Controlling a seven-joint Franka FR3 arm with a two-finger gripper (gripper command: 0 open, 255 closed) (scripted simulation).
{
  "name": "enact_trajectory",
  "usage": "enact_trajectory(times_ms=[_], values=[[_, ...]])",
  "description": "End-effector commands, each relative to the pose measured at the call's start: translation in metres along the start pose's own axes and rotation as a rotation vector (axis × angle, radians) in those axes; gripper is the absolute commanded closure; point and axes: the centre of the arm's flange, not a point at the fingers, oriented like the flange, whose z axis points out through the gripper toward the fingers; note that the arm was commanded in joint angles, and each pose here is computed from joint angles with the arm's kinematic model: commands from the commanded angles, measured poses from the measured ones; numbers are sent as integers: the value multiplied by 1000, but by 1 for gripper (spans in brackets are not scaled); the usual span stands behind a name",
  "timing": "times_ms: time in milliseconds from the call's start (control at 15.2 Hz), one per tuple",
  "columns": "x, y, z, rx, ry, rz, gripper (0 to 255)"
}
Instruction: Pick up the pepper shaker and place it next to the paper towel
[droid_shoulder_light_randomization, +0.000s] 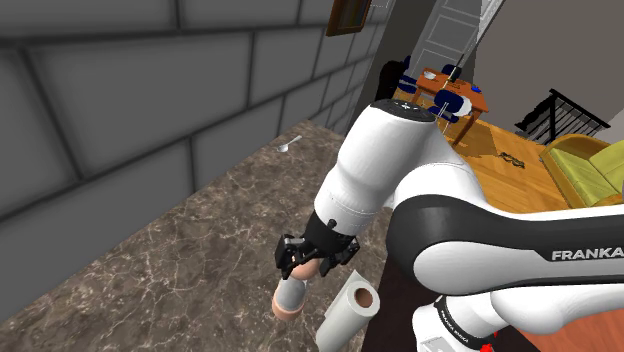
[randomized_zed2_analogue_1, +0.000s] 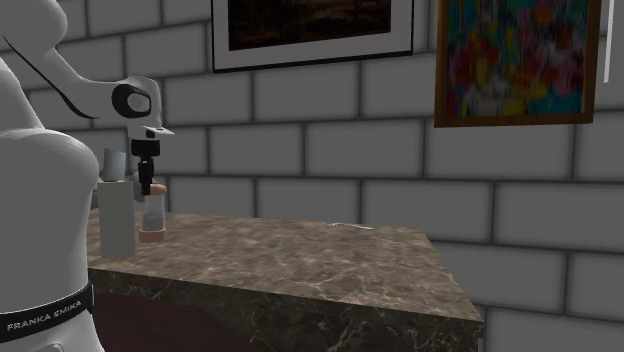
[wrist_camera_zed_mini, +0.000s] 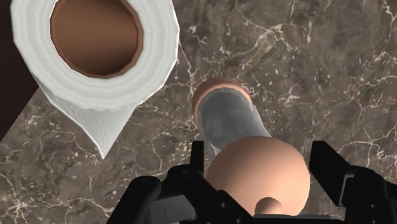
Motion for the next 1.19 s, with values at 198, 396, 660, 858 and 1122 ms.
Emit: enact_trajectory(times_ms=[198, 396, 660, 858, 1122], values=[[0, 0, 0, 0, 0, 0, 0], [0, 0, 0, 0, 0, 0, 0], [0, 0, -50, 0, 0, 0, 0], [0, 0, -50, 0, 0, 0, 0], [0, 0, -50, 0, 0, 0, 0]])
